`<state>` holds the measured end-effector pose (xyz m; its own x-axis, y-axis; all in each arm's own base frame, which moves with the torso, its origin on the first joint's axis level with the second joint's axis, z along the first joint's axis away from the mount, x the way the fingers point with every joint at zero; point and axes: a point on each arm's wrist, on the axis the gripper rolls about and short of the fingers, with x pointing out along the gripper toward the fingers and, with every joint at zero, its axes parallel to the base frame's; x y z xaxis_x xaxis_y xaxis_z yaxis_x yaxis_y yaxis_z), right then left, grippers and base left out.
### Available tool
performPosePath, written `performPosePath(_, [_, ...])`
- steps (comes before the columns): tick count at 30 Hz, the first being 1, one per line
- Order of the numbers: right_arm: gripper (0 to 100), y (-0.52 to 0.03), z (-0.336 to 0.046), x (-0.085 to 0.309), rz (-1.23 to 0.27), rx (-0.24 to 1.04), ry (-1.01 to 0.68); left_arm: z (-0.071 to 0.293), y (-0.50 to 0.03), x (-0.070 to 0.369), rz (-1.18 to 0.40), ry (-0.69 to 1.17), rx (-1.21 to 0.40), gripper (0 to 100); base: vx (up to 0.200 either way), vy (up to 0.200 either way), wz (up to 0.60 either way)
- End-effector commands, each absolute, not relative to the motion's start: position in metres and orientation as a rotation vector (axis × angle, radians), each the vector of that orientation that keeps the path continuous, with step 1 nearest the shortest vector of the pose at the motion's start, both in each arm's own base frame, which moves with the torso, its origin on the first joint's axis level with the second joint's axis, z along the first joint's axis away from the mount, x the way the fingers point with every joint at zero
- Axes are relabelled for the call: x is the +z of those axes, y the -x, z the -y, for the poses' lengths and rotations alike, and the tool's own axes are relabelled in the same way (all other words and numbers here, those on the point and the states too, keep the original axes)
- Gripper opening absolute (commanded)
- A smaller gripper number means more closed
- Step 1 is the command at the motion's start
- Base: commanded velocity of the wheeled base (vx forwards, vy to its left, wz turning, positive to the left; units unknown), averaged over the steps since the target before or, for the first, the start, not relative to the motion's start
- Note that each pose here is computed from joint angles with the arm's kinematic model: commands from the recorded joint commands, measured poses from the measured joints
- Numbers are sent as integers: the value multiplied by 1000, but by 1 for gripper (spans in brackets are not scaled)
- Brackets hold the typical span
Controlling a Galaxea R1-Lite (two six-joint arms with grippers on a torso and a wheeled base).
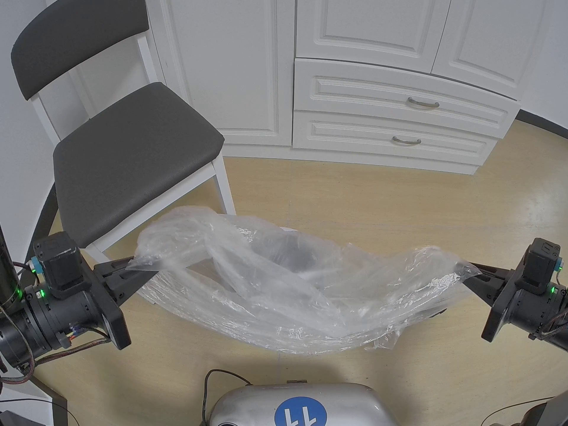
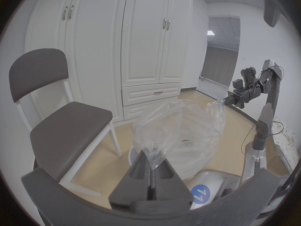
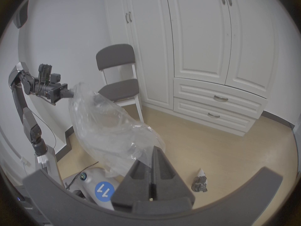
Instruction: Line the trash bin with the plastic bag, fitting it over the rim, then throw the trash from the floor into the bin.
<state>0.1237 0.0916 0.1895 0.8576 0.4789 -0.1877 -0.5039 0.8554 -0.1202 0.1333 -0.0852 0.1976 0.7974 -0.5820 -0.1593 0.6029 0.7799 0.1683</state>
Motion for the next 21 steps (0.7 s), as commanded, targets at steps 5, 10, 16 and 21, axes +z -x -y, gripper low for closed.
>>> performPosePath(5, [0,-137,-109,171,-145,550,154,105,-151,186,-69,-203,-679,0,0,0,0])
performPosePath(10, [0,-133,-124,174,-112,619,65,125,-160,179,-20,-164,-728,0,0,0,0])
performPosePath(16, [0,-131,-137,171,-119,678,12,151,-167,169,-16,-32,-795,0,0,0,0])
performPosePath(21, [0,-128,-149,175,-90,731,1,157,-166,168,-22,12,-816,0,0,0,0])
